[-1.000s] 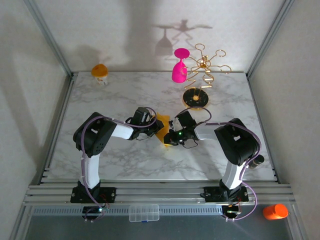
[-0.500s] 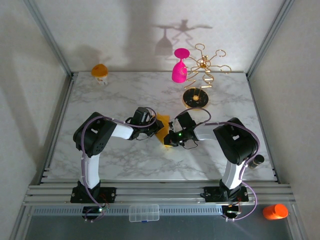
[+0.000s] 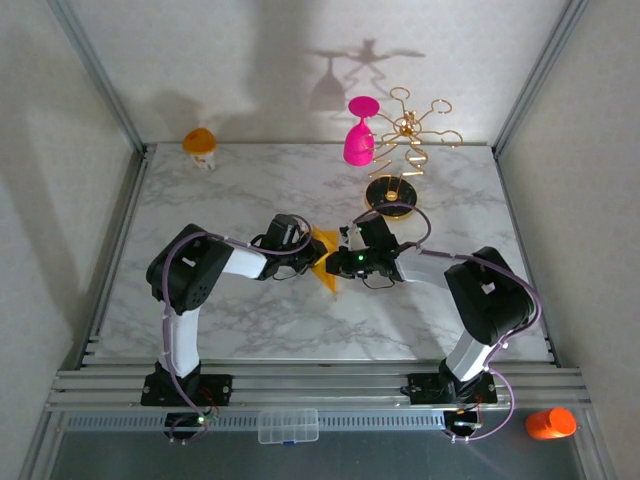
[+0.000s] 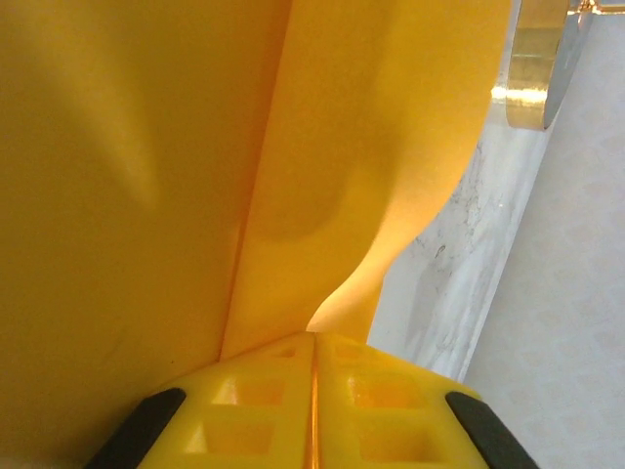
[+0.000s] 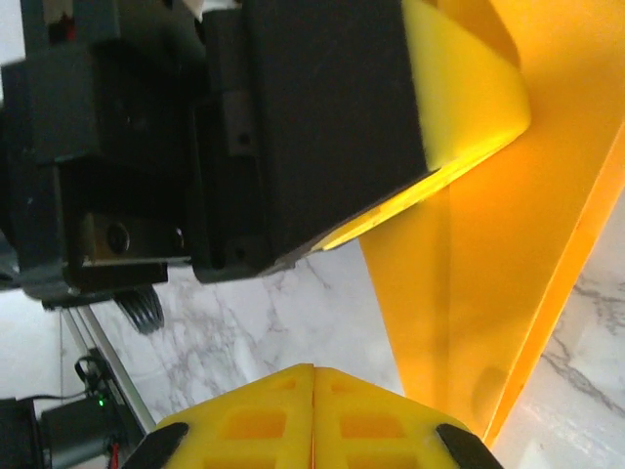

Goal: Fold a paper plane with a square sheet of paper (pick it up from the middle)
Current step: Fourth fold the wing at the center of the table.

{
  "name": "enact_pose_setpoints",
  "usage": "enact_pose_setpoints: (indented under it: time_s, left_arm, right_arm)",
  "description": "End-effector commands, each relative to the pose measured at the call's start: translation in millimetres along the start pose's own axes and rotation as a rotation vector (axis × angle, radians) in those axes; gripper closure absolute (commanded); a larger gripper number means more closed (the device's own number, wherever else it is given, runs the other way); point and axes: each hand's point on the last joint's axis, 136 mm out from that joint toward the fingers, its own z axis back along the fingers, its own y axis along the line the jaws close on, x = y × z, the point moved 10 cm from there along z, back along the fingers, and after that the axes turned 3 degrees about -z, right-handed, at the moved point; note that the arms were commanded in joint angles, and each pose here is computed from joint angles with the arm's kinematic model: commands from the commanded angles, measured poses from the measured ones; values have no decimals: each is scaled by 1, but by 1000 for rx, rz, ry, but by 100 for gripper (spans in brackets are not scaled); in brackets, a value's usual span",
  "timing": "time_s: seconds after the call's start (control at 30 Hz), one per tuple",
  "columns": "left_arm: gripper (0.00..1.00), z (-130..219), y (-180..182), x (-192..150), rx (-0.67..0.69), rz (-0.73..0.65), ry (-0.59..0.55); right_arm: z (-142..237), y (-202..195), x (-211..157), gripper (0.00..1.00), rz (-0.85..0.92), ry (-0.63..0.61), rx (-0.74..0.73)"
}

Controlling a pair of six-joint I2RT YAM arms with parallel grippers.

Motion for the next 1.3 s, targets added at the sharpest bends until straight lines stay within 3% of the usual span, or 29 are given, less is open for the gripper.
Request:
enact_pose_setpoints:
  time_s: [0.0, 0.37, 0.6, 0.7, 0.87, 0.97, 1.27]
  left_arm:
    - [90, 0, 48, -9, 212, 122, -16]
    - [89, 4, 35, -8, 174, 103, -18]
    - [83, 21, -16, 3, 40, -56, -51]
    - [80, 30, -30, 4, 38, -159, -77]
    - [81, 29, -24, -5, 84, -249, -46]
    - [83, 20, -23, -11, 76, -283, 0]
    - [86, -3, -21, -20, 100, -311, 50]
  right_arm:
    - [-7, -3, 2, 92, -50, -20, -21]
    - [-25, -33, -9, 93, -99, 54, -182]
    - [-26, -58, -21, 94, -55, 181, -339]
    - [-23, -60, -23, 94, -11, 225, -328]
    - [-17, -64, -23, 94, 1, 254, -261]
    - [-16, -66, -23, 94, -11, 273, -203]
    - [-16, -73, -27, 94, -40, 285, -215]
